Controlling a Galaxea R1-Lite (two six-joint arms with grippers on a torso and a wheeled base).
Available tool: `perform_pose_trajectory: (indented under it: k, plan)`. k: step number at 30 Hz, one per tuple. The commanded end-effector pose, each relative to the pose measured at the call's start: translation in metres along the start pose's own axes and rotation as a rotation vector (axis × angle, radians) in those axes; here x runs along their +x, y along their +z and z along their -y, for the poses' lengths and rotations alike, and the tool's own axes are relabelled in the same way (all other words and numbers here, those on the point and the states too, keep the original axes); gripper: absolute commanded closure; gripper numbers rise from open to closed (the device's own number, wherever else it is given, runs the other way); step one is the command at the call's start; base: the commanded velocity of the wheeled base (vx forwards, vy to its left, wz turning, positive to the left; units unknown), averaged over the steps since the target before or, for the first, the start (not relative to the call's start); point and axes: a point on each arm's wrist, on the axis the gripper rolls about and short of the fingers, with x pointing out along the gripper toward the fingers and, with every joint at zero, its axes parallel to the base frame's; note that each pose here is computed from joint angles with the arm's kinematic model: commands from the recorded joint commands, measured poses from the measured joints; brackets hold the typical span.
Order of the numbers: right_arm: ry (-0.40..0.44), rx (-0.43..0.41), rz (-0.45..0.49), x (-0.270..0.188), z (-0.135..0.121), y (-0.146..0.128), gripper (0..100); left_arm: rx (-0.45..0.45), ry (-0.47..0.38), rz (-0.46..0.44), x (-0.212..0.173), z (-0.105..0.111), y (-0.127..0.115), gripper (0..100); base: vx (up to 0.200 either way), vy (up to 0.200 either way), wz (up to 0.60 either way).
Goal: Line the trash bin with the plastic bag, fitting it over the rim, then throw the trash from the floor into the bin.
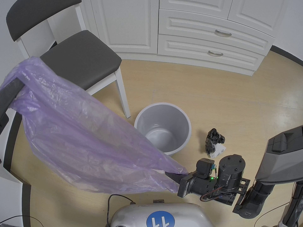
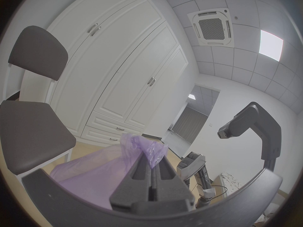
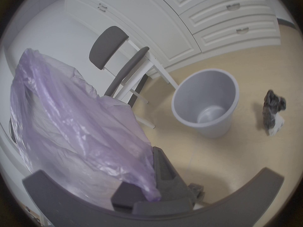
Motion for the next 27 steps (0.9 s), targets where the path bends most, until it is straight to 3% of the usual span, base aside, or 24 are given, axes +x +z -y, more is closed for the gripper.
perform_pose_trajectory:
  k: [1,10,11,27]
  plan:
    - [0.003,-0.032,0.071,-0.008,-0.003,0.016,100,-0.017,0.011,-0.029,0.006,-0.006,-0.006,100,0.0,0.0,0.0]
    - [0.006,-0.044,0.046,-0.009,-0.005,0.01,100,-0.019,0.015,-0.039,0.007,-0.008,-0.009,100,0.0,0.0,0.0]
    - [0.005,-0.046,0.045,-0.009,-0.004,0.01,0,-0.019,0.013,-0.039,0.007,-0.008,-0.009,100,0.0,0.0,0.0]
    - [-0.037,-0.061,-0.019,-0.004,0.009,-0.006,0,-0.013,0.01,-0.027,0.005,-0.006,-0.006,100,0.0,0.0,0.0]
